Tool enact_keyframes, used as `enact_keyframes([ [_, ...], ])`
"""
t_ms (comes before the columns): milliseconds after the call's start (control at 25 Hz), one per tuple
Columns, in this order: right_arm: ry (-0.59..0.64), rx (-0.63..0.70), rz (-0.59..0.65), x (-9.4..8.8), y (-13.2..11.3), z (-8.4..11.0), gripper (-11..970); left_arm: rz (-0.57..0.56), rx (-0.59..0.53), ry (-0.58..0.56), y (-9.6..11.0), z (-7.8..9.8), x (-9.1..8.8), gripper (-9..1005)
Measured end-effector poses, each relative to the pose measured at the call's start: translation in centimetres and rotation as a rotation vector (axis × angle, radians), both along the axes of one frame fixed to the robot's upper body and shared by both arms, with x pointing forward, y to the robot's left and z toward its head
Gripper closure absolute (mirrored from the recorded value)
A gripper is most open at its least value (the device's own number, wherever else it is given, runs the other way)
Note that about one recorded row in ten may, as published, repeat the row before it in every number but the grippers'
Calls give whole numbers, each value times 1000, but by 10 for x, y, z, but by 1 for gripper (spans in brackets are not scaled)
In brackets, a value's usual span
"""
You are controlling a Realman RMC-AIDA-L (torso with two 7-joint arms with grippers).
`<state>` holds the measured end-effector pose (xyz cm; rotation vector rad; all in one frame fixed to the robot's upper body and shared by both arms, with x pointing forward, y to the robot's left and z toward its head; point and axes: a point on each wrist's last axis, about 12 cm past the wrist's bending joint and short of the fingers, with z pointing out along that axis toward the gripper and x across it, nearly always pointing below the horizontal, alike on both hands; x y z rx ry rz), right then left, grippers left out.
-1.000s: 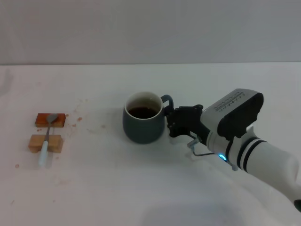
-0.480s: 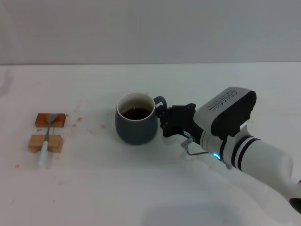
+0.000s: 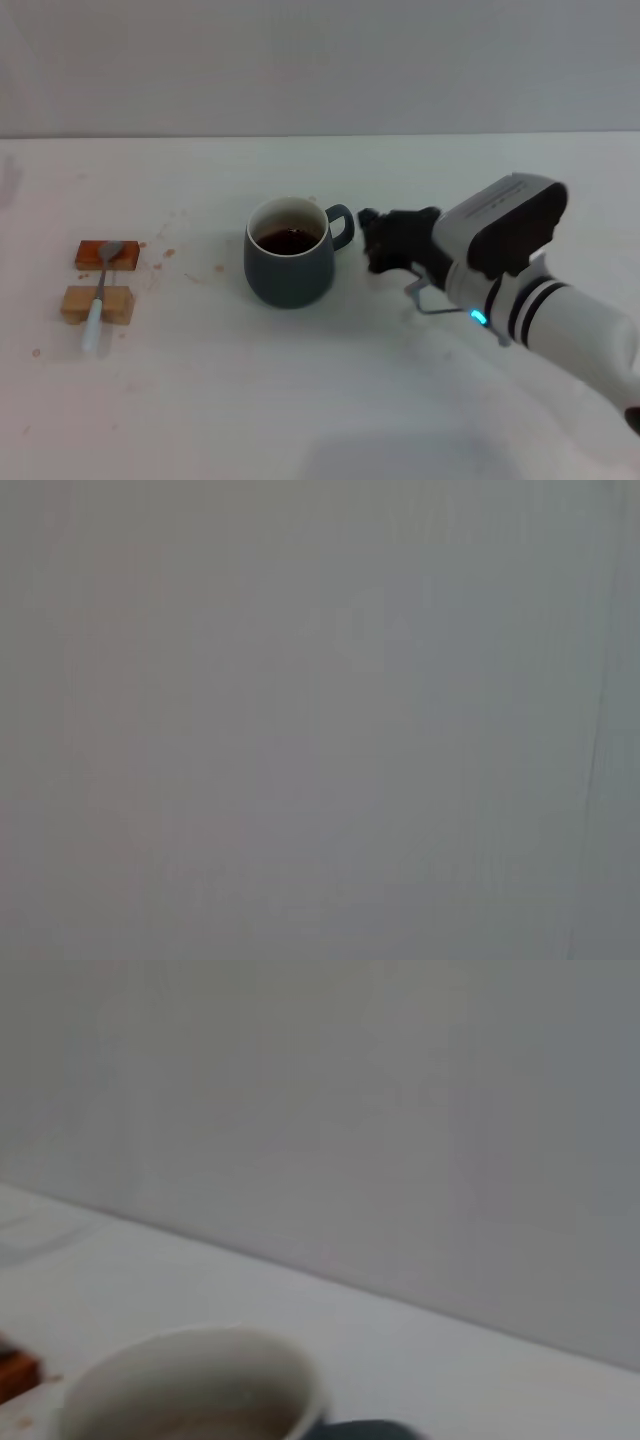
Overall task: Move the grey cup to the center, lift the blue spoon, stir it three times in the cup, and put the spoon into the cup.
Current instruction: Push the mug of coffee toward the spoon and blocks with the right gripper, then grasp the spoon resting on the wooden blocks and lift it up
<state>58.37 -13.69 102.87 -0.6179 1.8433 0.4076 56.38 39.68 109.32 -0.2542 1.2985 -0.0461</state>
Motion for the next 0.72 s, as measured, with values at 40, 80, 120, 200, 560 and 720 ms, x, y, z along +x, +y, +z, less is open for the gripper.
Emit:
enact_keyframes([
  [40,0,0,0,0,0,0,937,0,0,0,0,0,0,156],
  [80,-8,2,-32,4,-7,1,937,0,0,0,0,0,0,156],
  [120,-8,2,-32,4,-7,1,937,0,-17,10,2,-4,-4,156],
  [200,-30,-14,-80,9,-18,2,937,0,-35,16,4,-7,-8,156],
  [560,-87,-20,-254,16,-57,4,934,-53,-51,68,0,-20,-21,156],
  [720,-139,-13,-368,15,-86,7,932,-108,-53,113,-8,-31,-28,156],
])
